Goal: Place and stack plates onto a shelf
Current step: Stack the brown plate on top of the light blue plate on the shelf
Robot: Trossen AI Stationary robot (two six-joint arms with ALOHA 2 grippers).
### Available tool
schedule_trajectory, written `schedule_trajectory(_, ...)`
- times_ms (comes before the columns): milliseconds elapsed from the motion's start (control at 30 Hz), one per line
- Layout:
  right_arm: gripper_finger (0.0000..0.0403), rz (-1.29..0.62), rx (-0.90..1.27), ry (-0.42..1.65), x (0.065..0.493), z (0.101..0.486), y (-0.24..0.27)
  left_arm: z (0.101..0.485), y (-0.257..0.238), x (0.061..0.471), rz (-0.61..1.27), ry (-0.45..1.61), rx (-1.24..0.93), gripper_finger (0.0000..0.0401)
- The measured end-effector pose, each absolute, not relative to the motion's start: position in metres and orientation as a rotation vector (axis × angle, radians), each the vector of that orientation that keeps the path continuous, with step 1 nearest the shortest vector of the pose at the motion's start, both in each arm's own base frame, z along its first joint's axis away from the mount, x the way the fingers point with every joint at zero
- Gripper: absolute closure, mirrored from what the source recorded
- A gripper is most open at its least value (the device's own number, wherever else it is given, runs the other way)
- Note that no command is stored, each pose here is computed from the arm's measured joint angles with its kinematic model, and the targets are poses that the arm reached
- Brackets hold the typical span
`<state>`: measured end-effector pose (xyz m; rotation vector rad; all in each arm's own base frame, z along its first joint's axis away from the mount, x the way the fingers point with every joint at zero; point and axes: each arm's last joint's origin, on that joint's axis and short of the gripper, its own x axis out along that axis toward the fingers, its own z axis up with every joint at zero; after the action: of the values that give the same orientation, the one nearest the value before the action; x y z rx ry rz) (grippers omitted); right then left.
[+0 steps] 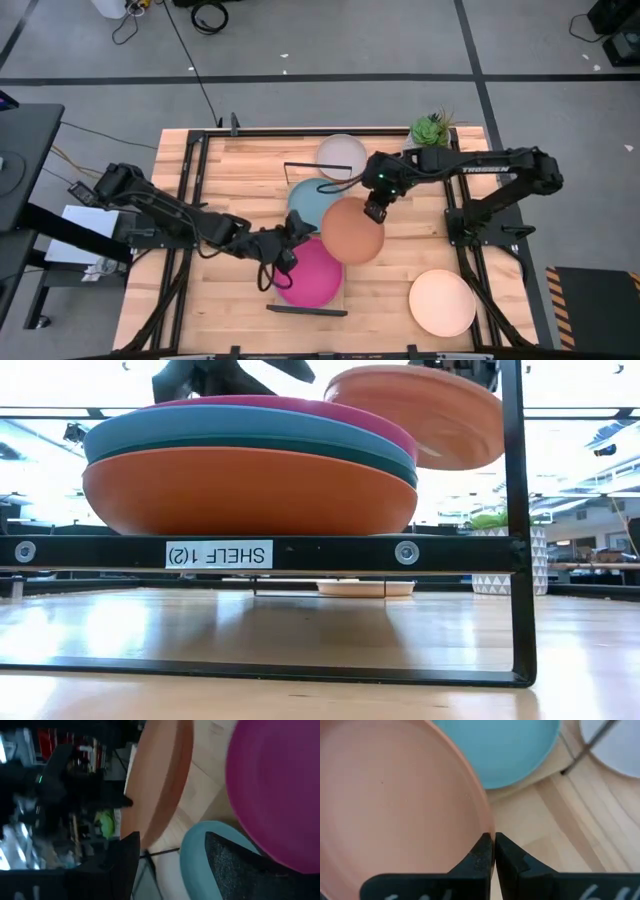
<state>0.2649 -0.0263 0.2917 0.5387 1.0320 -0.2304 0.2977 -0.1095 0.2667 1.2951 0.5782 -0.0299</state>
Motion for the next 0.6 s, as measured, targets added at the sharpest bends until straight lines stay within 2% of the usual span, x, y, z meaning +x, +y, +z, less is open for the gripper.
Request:
schedule_trajectory(400, 0.0386, -0.139, 0.565, 1.044, 0.293, 0.29, -0.036, 0.249, -0.119, 0.318, -0.054, 0.55, 1.534, 0.0171)
schedule_trajectory(500, 0.0386, -0.114, 0.566, 1.011, 0.296, 0.295, -0.036, 0.248, -0.123, 0.317, -0.073, 0.542, 1.574, 0.019)
schedule_trajectory(600, 0.0385, -0.103, 0.57, 1.013, 0.296, 0.294, -0.038, 0.249, -0.127, 0.316, -0.067, 0.527, 1.575, 0.023)
